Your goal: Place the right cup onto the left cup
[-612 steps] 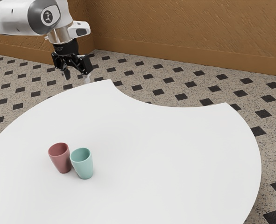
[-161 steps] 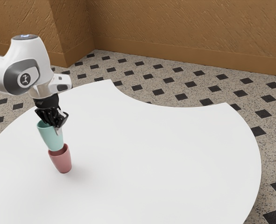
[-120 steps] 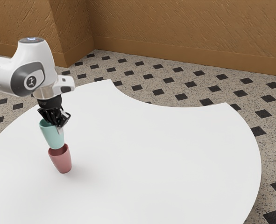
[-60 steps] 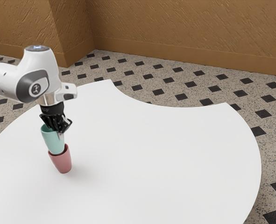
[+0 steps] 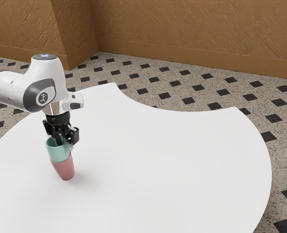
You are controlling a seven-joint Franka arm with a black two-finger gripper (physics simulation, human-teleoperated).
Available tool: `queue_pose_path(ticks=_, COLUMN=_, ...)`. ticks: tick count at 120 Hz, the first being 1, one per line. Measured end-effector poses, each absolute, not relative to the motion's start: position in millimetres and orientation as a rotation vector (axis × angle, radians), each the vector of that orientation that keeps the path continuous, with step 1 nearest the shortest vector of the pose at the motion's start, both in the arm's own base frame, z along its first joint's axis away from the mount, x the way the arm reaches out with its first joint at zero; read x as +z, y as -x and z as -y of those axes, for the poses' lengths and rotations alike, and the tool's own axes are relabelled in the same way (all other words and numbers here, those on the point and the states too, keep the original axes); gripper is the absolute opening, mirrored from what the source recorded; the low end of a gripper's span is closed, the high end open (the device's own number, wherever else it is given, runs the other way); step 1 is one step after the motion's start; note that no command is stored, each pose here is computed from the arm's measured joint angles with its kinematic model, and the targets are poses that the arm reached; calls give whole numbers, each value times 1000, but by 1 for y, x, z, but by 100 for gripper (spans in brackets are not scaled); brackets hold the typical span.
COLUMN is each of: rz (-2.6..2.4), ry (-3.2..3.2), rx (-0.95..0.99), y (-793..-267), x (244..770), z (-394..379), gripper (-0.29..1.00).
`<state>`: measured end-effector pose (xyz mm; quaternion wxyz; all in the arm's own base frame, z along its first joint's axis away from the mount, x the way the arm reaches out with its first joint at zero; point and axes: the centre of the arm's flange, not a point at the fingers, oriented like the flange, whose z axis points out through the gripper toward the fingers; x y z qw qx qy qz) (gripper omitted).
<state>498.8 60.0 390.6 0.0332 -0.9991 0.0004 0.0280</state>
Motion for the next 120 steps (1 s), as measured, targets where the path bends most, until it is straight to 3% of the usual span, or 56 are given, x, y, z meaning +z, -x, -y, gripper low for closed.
queue_pose_path(ticks=17, rz=-4, ry=3079, rx=52, y=-497, x=402, z=-59, gripper=53)
queue_pose_path(ticks=40, rz=-28, ry=3087, rx=-50, y=-493, x=448, z=-52, gripper=63)
queue_pose_path(ticks=89, rz=-106, ry=3127, rx=-97, y=-589, x=544, z=-2, gripper=69)
queue_pose_path(ticks=120, rz=-138, ry=3132, rx=-140, y=-596, x=597, z=9, gripper=70)
